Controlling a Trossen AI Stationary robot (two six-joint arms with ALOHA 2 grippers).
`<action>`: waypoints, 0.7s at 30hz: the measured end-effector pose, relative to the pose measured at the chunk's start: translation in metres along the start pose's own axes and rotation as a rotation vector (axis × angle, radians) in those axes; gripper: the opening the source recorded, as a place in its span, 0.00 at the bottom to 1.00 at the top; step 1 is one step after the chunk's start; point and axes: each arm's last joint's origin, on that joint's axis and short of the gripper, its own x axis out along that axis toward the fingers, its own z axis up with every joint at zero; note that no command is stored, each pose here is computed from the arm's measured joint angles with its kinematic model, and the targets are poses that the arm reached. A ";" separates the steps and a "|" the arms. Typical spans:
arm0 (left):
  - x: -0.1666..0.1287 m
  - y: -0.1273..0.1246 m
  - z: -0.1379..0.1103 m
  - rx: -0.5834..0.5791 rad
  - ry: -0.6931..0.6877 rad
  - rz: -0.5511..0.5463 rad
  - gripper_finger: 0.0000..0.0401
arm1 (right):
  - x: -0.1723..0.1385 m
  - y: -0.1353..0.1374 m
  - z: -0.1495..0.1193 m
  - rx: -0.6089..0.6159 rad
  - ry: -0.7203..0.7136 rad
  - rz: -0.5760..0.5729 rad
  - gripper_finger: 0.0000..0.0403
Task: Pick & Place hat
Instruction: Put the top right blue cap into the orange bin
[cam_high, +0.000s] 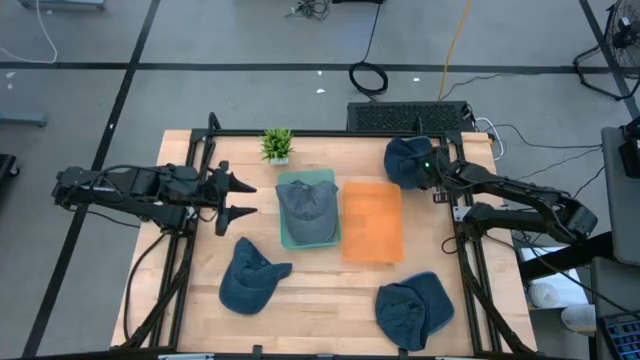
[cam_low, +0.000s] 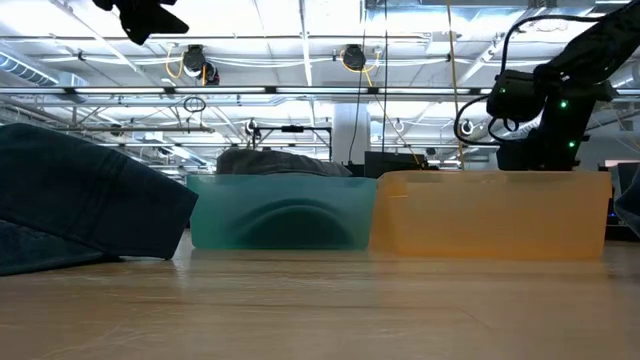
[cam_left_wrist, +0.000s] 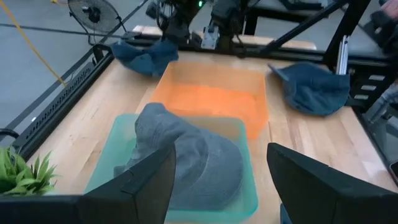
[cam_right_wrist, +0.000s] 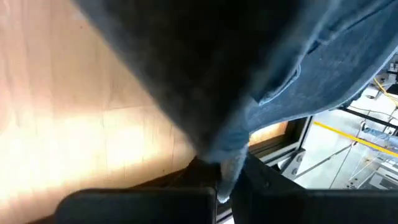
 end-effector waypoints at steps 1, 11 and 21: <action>0.000 0.000 -0.001 0.001 0.007 0.002 0.64 | -0.002 -0.002 0.000 0.006 -0.005 -0.008 0.01; 0.002 0.000 0.000 -0.050 0.009 0.001 0.64 | -0.026 -0.022 -0.004 0.189 -0.132 -0.198 0.00; 0.001 0.000 0.000 -0.050 0.010 0.001 0.64 | -0.054 -0.035 -0.007 0.408 -0.462 -0.316 0.00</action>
